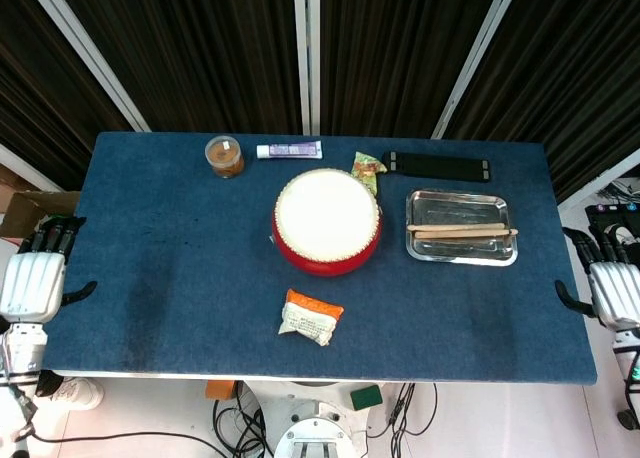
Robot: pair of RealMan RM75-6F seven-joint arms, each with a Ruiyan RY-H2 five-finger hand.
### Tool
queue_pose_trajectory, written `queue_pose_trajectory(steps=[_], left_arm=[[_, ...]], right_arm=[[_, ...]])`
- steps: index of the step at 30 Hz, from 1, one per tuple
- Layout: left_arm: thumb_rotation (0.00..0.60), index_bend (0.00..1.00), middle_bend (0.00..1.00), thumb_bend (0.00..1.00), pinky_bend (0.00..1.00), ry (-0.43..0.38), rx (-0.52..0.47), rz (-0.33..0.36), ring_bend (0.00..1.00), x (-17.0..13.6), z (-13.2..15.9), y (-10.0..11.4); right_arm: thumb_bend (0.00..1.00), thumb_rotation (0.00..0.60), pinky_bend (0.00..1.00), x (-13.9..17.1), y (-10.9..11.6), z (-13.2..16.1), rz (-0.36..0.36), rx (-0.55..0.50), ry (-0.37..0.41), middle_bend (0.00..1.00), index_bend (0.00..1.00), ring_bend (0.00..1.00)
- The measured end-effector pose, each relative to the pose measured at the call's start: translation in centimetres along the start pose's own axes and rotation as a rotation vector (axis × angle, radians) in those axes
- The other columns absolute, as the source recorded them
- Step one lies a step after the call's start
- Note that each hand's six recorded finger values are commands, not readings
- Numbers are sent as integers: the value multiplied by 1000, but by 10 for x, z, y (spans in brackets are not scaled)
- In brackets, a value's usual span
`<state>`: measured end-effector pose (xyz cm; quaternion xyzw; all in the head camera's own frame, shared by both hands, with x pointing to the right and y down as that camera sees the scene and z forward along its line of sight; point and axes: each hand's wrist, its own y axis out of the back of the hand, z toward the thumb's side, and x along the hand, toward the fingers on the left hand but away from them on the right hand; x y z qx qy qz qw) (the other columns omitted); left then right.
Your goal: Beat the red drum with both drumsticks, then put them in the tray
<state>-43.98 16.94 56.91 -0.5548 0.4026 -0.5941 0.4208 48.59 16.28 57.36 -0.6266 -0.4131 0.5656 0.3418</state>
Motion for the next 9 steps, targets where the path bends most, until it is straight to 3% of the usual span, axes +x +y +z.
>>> queue_pose_trajectory(steps=[9], left_arm=[[600,135,136,62,250,3,-14,-8,119,-65,-4,-9]], right_arm=[[348,600,93,40,-14,-6,-40,-55,36,156,93,0]])
